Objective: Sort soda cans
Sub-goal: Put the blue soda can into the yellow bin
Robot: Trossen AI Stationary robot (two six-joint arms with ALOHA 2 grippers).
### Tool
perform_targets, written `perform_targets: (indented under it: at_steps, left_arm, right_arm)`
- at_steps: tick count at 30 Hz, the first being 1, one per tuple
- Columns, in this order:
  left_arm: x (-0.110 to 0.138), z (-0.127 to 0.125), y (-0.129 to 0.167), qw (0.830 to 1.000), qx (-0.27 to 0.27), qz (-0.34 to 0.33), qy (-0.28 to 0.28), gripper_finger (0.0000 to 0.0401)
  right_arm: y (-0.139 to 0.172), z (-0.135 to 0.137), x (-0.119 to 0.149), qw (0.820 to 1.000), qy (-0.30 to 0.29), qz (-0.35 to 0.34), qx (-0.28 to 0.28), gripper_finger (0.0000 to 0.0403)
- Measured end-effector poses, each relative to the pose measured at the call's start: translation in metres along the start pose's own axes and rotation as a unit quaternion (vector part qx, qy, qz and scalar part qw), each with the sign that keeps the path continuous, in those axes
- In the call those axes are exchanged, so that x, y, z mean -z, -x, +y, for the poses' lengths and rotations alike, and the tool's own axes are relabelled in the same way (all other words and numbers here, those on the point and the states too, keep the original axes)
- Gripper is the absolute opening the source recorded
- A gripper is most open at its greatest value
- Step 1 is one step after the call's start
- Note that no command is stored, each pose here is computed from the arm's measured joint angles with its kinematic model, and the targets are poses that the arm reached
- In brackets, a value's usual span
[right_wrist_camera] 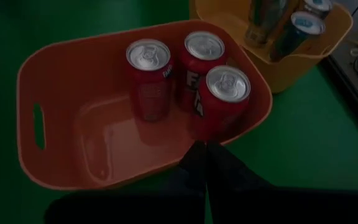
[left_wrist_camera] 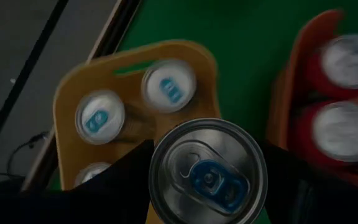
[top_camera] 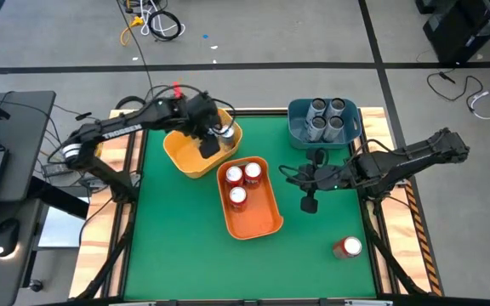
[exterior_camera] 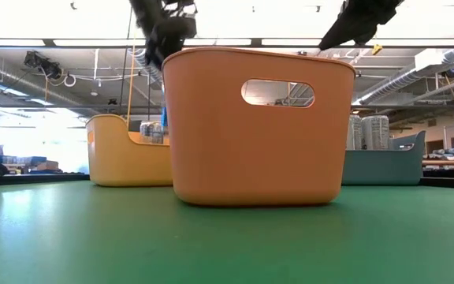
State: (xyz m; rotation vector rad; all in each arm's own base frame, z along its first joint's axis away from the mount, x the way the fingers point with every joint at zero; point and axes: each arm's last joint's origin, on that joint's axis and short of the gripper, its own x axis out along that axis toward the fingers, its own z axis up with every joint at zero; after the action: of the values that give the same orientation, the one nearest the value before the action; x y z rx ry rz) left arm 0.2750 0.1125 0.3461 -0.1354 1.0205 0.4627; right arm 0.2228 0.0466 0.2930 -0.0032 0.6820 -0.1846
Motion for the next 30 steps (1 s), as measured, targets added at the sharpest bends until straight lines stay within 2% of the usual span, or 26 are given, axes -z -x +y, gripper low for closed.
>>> perform_targets:
  at_steps: [2, 5, 10, 19, 23, 30]
  left_arm:
    - [0.017, 0.009, -0.013, 1.0, -0.001, -0.007, 0.026, 0.0229]
    - [0.034, 0.017, -0.037, 0.998, 0.031, -0.029, 0.052, 0.0229]
    - [0.055, 0.021, -0.064, 0.997, 0.034, -0.014, 0.063, 0.0229]
    - [0.057, 0.021, -0.071, 0.998, 0.034, -0.027, 0.049, 0.0229]
    - [0.057, 0.021, -0.083, 0.998, 0.033, -0.005, 0.05, 0.0229]
    - [0.054, 0.021, -0.093, 0.998, 0.038, -0.006, 0.05, 0.0229]
  right_arm:
    - [0.0, 0.0, -0.001, 1.0, 0.003, -0.006, -0.001, 0.0]
    - [0.0, 0.001, -0.003, 1.0, 0.004, -0.017, -0.002, 0.0]
    - [0.0, 0.001, -0.005, 1.0, 0.0, -0.022, -0.003, 0.0]
    - [0.0, 0.001, -0.005, 1.0, -0.005, -0.027, -0.003, 0.0]
    - [0.0, 0.001, -0.006, 1.0, -0.006, -0.03, -0.004, 0.0]
    - [0.0, 0.001, -0.006, 1.0, -0.006, -0.03, -0.004, 0.0]
